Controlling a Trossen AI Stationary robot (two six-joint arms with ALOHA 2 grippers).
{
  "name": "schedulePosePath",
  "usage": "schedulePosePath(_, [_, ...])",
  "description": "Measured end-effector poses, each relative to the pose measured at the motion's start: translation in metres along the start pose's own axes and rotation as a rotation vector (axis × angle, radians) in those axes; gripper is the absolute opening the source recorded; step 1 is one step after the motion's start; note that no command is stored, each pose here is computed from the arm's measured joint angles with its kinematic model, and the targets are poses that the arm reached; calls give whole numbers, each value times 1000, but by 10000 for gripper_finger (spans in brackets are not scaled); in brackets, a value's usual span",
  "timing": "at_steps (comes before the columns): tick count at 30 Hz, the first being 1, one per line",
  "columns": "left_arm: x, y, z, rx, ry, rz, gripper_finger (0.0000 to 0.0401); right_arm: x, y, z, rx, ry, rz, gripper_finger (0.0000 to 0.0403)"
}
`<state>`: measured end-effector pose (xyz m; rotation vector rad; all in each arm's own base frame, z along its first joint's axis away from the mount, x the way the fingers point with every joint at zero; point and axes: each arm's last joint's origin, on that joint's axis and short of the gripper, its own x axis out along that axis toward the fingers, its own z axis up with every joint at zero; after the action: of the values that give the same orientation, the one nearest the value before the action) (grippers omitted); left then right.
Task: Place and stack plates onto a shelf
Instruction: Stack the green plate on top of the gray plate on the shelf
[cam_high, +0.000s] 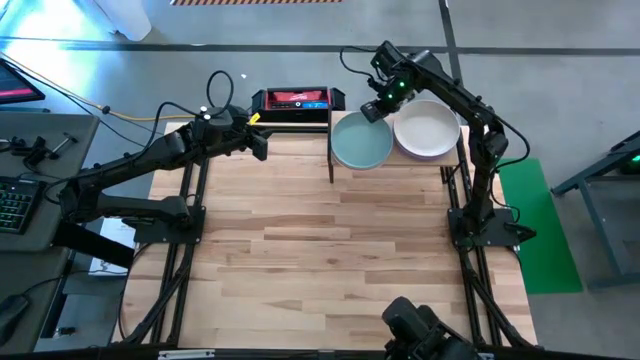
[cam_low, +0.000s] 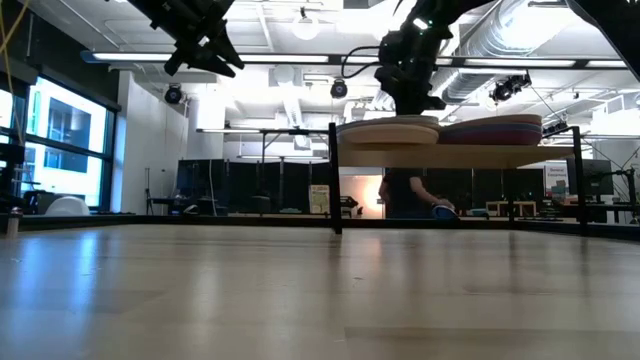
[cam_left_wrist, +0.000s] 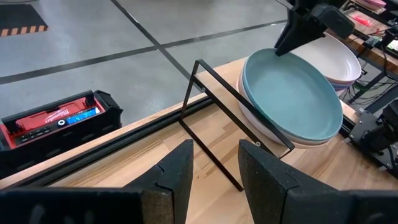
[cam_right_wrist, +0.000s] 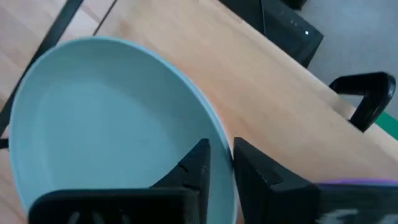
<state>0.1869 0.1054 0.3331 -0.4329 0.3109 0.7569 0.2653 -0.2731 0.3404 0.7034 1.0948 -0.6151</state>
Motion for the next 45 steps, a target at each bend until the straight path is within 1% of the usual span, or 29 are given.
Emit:
schedulePosePath(6, [0,0,0,0,-1,3,117,0,2,-1,13,14,1,9])
schedulePosePath(8, [0,0,0,0,-1,3,117,0,2,-2,16,22,2,3])
schedulePosePath(14, [0,0,0,-1,-1,3,117,0,2,-6,69,57,-19,2])
schedulePosePath(19, [0,0,0,0,-1,3,117,0,1,-7,91,64,-20,1])
schedulePosePath(27, [0,0,0,0,-1,3,117,1,5,-7,72,65,-22,3])
schedulePosePath(31, [0,0,0,0,-1,3,117,1,5,-7,59,68,-21,17])
schedulePosePath(39, [0,0,0,0,5,-9,117,0,6,-7,65,68,-13,86])
schedulePosePath(42, [0,0,-1,2,16,-6,117,-6,8,-6,64,48,1,102])
schedulePosePath(45, [0,1,-3,6,35,2,117,-19,10,-4,88,24,25,107])
